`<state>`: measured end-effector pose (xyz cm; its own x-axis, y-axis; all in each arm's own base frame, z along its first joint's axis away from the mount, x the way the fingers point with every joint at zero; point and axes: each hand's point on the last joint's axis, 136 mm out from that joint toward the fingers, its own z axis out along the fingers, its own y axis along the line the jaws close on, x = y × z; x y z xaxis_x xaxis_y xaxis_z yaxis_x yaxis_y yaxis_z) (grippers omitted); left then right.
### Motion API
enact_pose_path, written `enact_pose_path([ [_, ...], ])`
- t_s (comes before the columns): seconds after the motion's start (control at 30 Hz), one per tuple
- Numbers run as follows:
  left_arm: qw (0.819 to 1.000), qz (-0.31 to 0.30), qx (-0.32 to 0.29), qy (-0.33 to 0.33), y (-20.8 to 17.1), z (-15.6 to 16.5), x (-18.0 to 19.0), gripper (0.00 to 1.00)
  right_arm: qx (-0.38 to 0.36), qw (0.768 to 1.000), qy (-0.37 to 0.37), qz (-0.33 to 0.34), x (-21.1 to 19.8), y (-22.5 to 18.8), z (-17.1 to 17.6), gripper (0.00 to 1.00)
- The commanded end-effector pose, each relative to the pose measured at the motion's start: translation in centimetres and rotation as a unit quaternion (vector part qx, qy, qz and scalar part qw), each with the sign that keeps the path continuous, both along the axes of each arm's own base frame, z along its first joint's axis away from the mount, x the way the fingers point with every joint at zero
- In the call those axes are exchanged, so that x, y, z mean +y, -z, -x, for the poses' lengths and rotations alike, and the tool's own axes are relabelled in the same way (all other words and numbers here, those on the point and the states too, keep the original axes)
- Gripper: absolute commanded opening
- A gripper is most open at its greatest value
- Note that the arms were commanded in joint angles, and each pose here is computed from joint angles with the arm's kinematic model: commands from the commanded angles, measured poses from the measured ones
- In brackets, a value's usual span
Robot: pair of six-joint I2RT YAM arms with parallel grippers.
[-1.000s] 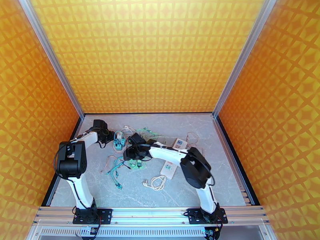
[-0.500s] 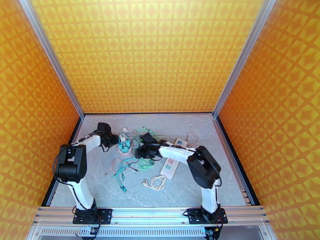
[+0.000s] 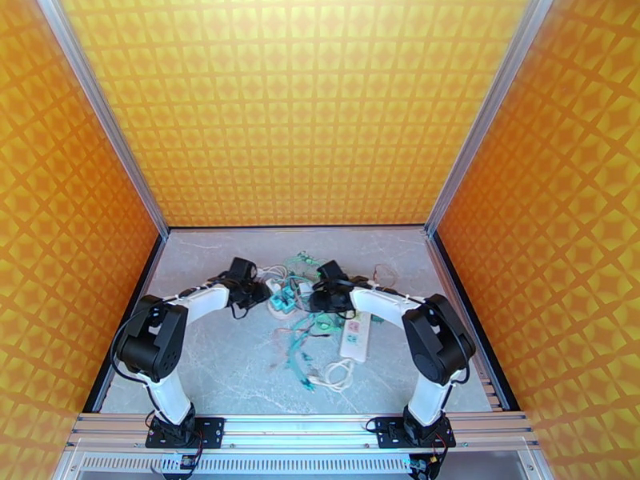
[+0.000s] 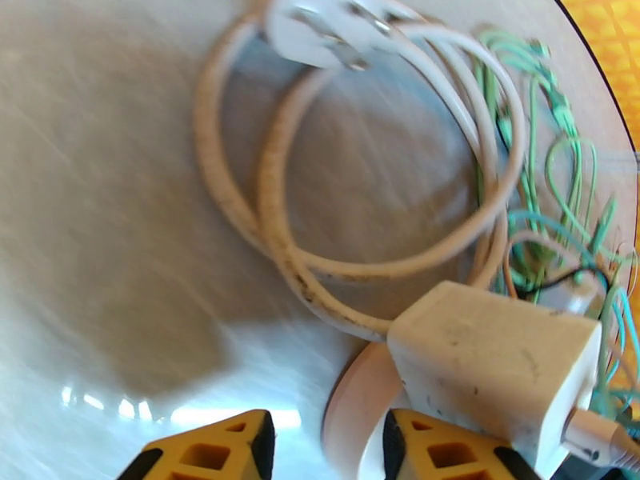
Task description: Pull the plug off the socket
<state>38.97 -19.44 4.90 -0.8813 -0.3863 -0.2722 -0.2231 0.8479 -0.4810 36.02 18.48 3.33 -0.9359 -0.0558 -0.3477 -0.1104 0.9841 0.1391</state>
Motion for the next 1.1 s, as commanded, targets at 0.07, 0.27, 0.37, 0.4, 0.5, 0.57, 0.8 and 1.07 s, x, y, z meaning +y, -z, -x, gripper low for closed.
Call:
enact_pose_path([
  [0.07,0.999,0.003,-0.032,-0.017,-2.8,-0.7,-0.2,0.42,0.043,0.998,-0.022,0.031,-1.9,0.4,2.2,0.60],
  [0.27,0.999,-0.029,-0.040,-0.022,-3.7,-1.2,2.9,0.46,0.002,0.999,-0.047,-0.006,1.1,-3.6,2.0,0.66],
  [0.37,0.998,-0.037,-0.051,-0.022,-4.6,-1.4,4.3,0.50,-0.006,0.999,-0.047,-0.017,1.9,-5.3,2.8,0.66],
  [0.4,0.997,-0.040,-0.057,-0.021,-5.0,-1.6,4.7,0.52,-0.006,0.999,-0.044,-0.022,2.0,-5.7,3.2,0.66],
  [0.5,0.996,-0.047,-0.071,-0.014,-6.2,-1.8,5.5,0.56,-0.006,0.998,-0.045,-0.031,2.5,-6.4,4.6,0.65],
  [0.57,0.995,-0.051,-0.080,-0.011,-6.9,-1.8,5.8,0.58,-0.013,0.998,-0.055,-0.033,3.3,-6.8,5.6,0.64],
  [0.8,0.993,-0.063,-0.097,0.013,-8.2,-1.3,6.0,0.61,-0.054,0.991,-0.114,-0.048,8.3,-7.5,6.0,0.54],
  [1.07,0.991,-0.068,-0.112,0.032,-8.9,0.8,6.4,0.63,-0.085,0.985,-0.150,-0.024,11.6,-7.0,2.6,0.56],
])
